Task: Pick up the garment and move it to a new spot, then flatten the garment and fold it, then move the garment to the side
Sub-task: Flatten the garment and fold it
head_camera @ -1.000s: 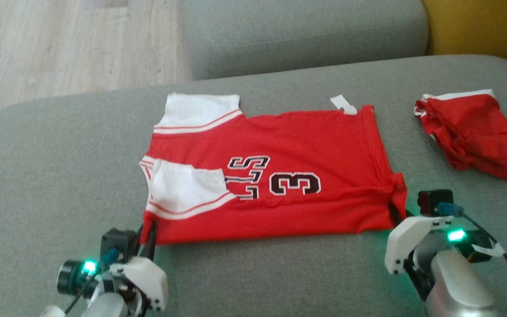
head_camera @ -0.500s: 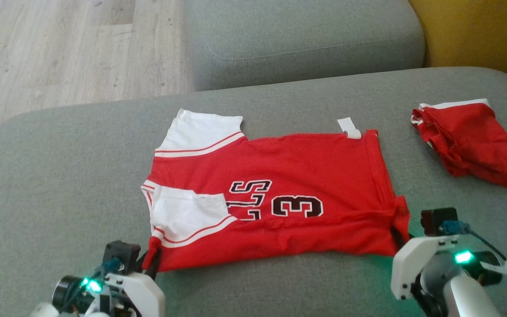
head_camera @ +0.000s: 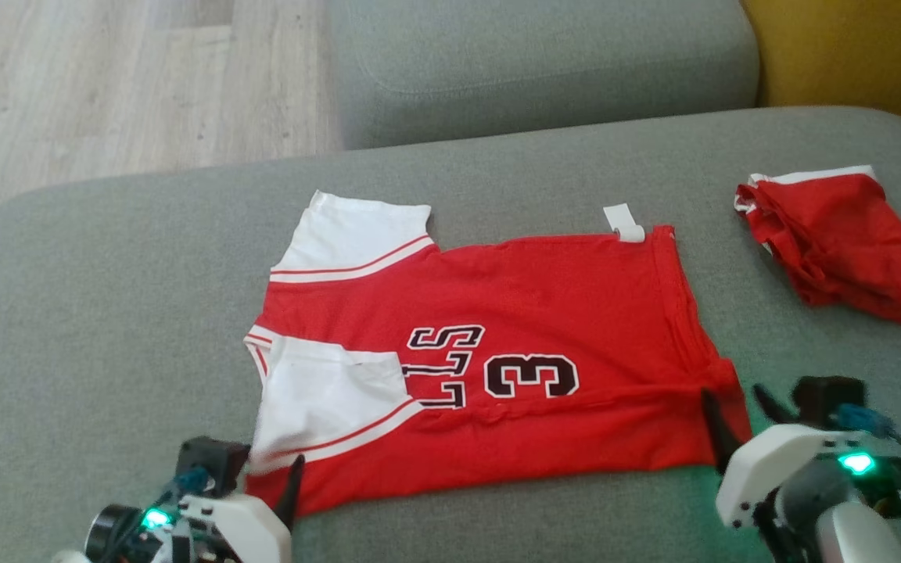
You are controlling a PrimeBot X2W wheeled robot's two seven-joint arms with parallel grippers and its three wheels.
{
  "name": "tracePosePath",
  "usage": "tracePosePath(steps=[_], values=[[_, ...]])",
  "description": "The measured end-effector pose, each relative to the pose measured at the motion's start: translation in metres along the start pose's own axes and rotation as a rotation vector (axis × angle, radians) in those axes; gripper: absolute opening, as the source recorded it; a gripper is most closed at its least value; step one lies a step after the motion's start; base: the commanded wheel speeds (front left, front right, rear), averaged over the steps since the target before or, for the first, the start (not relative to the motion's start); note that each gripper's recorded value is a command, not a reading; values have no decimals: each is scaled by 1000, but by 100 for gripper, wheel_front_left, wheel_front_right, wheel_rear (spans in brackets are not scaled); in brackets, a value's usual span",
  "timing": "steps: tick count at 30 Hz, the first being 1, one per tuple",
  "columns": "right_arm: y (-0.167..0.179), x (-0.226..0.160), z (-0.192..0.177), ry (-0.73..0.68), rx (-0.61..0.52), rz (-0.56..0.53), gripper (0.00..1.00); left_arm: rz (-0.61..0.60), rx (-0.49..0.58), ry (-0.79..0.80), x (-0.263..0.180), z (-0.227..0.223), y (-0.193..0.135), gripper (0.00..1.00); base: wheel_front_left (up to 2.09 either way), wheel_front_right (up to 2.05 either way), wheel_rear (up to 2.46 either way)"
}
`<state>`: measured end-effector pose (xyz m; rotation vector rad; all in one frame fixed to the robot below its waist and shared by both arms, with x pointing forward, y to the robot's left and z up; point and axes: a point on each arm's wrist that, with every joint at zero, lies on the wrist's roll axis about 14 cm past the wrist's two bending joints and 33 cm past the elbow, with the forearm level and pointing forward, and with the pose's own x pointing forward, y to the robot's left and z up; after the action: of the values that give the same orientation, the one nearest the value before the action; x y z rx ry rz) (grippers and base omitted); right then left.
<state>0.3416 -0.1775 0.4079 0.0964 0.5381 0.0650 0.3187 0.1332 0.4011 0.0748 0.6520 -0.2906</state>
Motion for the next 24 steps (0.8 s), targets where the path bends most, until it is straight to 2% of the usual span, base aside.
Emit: tracePosePath(steps=[3, 7, 8, 10, 12, 14, 21, 24], values=[[-5, 1, 16, -110, 34, -8, 100, 35, -13, -58, 3, 9, 6, 100, 0, 0, 0], [5, 2, 60, -349, 51, 24, 100, 178, -6, -413, -4, 77, 33, 100, 0, 0, 0], [5, 2, 60, -349, 51, 24, 100, 178, -6, -413, -4, 77, 33, 100, 0, 0, 0], [8, 1, 77, -446, 69, 35, 100, 191, -35, -626, -14, 121, 36, 100, 0, 0, 0], [9, -1, 85, -508, 74, 41, 100, 184, -43, -741, -19, 143, 32, 100, 0, 0, 0], [12, -1, 85, -527, 54, 47, 100, 160, -50, -756, -15, 144, 27, 100, 0, 0, 0], [15, 4, 93, -549, 15, 54, 100, 113, -59, -632, 20, 113, 17, 100, 0, 0, 0], [15, 7, 107, -586, 9, 54, 100, 84, -33, -631, 36, 123, 15, 100, 0, 0, 0]])
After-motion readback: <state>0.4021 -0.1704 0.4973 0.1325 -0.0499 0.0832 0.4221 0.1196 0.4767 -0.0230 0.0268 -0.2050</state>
